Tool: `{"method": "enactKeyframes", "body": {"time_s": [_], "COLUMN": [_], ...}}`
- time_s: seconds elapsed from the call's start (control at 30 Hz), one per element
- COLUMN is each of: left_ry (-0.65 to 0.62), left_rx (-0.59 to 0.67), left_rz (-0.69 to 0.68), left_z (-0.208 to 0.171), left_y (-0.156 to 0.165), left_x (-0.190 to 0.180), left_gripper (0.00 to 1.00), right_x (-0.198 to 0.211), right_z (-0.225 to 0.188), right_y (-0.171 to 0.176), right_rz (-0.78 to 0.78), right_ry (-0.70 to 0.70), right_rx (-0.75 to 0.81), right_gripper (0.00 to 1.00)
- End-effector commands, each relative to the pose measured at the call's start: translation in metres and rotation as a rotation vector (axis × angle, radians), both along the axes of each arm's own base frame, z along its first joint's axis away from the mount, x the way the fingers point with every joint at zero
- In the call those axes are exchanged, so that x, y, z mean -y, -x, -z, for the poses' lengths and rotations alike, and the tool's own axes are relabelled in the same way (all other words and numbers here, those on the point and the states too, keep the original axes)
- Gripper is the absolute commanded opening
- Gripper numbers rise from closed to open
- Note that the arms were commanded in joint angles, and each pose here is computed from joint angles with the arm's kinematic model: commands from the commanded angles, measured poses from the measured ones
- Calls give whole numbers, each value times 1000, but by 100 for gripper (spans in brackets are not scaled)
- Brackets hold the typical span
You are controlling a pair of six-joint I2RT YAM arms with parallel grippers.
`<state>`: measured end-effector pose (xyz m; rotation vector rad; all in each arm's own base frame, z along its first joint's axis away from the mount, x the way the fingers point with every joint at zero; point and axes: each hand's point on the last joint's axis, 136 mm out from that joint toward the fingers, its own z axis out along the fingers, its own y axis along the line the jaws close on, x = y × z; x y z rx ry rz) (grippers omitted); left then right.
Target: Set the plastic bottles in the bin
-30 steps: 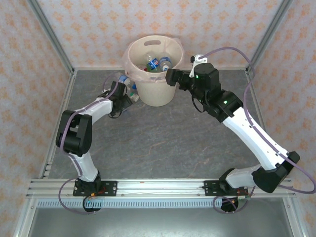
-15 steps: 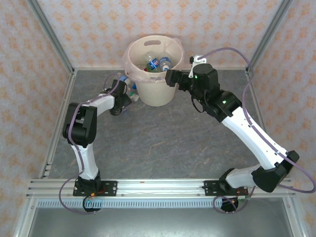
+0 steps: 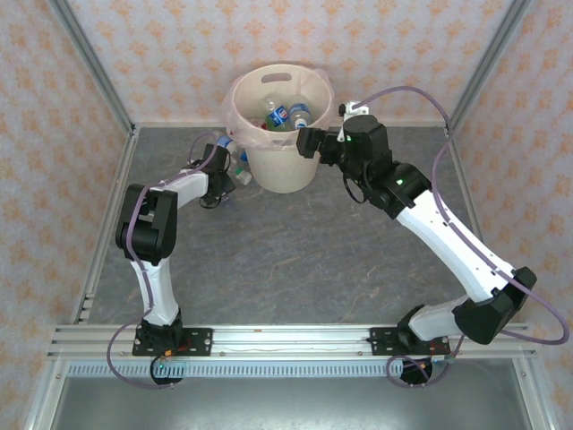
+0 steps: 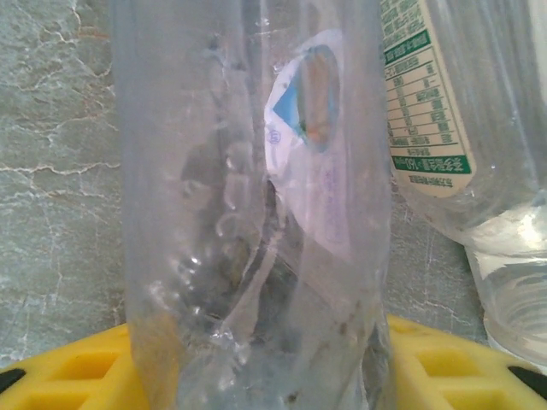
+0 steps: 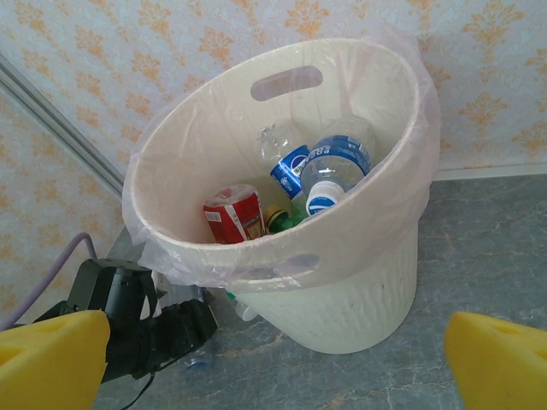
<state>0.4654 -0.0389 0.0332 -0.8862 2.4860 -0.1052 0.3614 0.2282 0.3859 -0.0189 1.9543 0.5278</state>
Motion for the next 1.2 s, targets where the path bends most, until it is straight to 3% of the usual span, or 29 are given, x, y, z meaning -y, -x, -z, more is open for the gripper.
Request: {"method": "enactKeyframes", "body": {"time_s": [0.0, 0.43, 0.77, 1.17], "left_ry": [-16, 4, 20, 8], "left_rx": [42, 206, 397, 579], "left_rz": [-15, -13, 38, 188], "left_z": [-21, -112, -216, -326], "left_y": [2, 34, 51, 37], "left_x": [-10, -14, -9, 47], "left_gripper": [53, 52, 52, 53], "right_x": [-4, -11, -12, -2], "right_z": [-17, -20, -25, -33], "right_y": [1, 4, 7, 10], "right_rz": [-15, -50, -60, -29], "right_ry": [-27, -72, -90, -89], "right_rx": [37, 37, 51, 74], "right_gripper": [100, 100, 100, 100]}}
